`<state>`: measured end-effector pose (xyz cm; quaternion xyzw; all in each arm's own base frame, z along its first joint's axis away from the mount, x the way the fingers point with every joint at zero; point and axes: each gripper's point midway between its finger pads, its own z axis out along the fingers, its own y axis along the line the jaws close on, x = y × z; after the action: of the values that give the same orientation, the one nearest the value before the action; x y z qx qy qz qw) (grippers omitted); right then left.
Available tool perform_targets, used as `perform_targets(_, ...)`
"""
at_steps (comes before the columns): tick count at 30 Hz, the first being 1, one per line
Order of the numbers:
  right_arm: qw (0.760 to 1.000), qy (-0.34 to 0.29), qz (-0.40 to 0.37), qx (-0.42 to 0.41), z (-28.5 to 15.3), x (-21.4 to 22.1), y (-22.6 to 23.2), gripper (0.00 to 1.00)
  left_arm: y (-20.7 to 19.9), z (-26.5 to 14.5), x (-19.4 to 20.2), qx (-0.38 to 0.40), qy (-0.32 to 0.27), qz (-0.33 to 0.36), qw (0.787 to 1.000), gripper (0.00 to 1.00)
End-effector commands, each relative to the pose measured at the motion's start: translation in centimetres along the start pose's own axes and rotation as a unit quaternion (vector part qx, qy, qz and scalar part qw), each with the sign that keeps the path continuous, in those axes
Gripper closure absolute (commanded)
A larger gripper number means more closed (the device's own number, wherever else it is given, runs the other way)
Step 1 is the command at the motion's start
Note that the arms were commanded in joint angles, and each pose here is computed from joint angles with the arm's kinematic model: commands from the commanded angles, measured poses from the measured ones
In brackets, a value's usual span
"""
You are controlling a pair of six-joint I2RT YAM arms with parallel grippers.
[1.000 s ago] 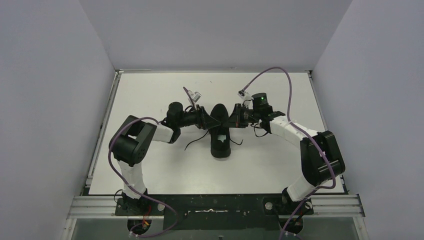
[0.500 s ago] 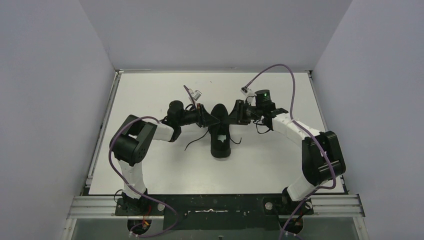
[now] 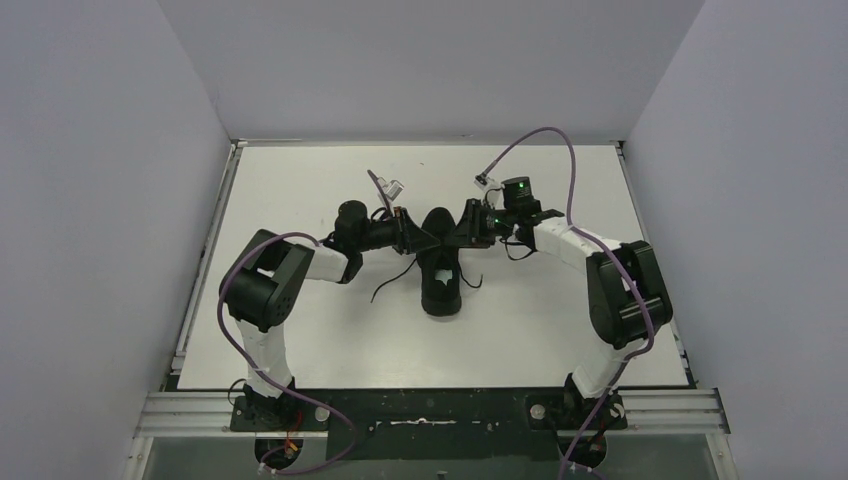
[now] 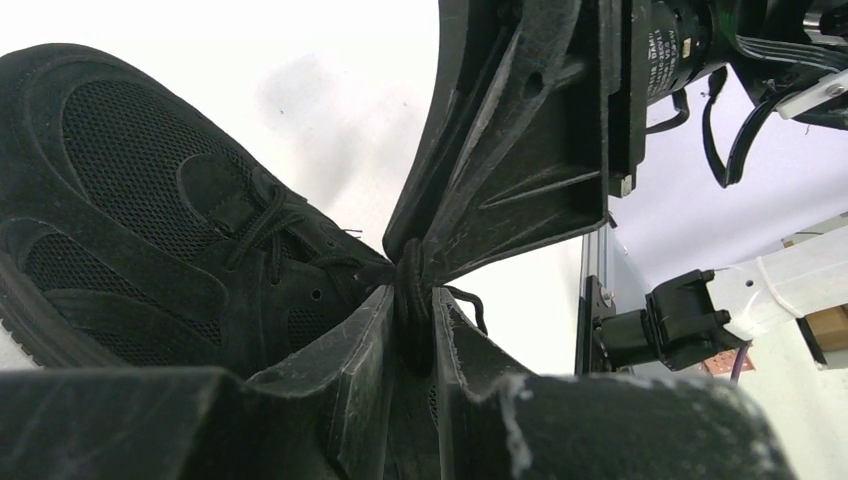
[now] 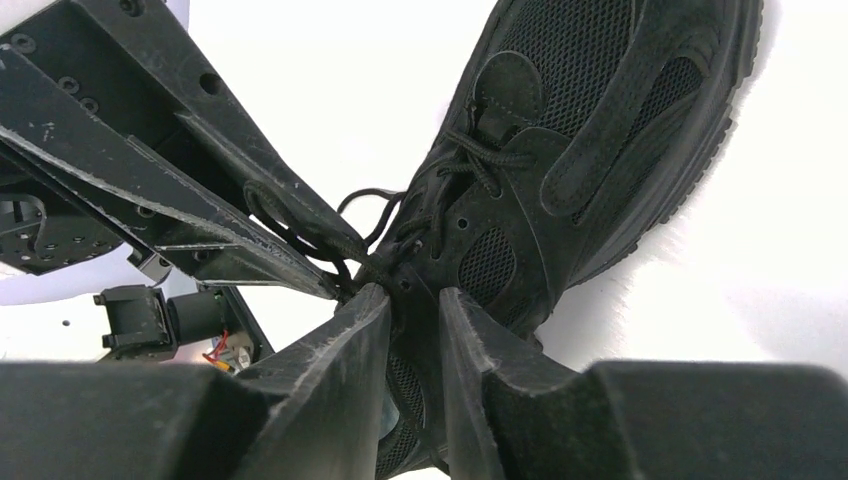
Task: Tie the shoes
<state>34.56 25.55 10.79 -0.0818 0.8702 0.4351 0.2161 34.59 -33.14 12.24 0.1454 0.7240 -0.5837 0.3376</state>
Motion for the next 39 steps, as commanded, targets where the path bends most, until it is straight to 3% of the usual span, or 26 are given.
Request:
perform_targets(1, 0.998, -0.034, -0.037, -0.040, 0.0, -2.8, 2.3, 0.76, -1.3, 0.6, -1.7, 0.027, -0.014, 0.026, 0.999, 0.84)
perform_targets(5, 0.997, -0.042, -0.039, -0.053, 0.0, -3.1, 2.6, 0.82, -1.4, 0.7, -1.8, 0.028, -0.014, 0.025, 0.999, 0.85)
perform_targets(11, 0.996, -0.046, -0.036, -0.062, 0.1, -3.2, 2.9, 0.81, -1.4, 0.6, -1.8, 0.029, -0.012, 0.023, 0.999, 0.85)
perform_targets(13, 0.996, -0.046, -0.038, -0.063, 0.0, -3.2, 2.9, 0.88, -1.4, 0.6, -1.8, 0.028, -0.012, 0.022, 0.999, 0.86)
perform_targets(15, 0.996, -0.050, -0.041, -0.061, -0.3, -3.3, 3.1, 1.00, -1.4, 0.7, -1.9, 0.026, -0.013, 0.021, 0.999, 0.88)
perform_targets(20, 0.996, -0.056, -0.045, -0.060, -1.6, -3.0, 3.7, 1.00, -0.7, 0.7, -2.3, -0.002, -0.016, 0.011, 1.000, 1.00)
perform_targets(37, 0.993, -0.046, -0.047, -0.102, -1.1, -1.0, 8.0, 1.00, -0.9, 1.4, -3.6, -0.002, -0.040, -0.010, 0.999, 1.00)
perform_targets(38, 0.993, -0.045, -0.046, -0.103, -1.1, -1.0, 8.1, 0.99, -1.0, 1.4, -3.6, 0.000, -0.041, -0.011, 0.999, 1.00)
perform_targets(39, 0.993, -0.048, -0.046, -0.098, -1.4, -1.2, 7.9, 0.91, -1.0, 1.5, -3.6, 0.003, -0.040, -0.012, 0.999, 1.00)
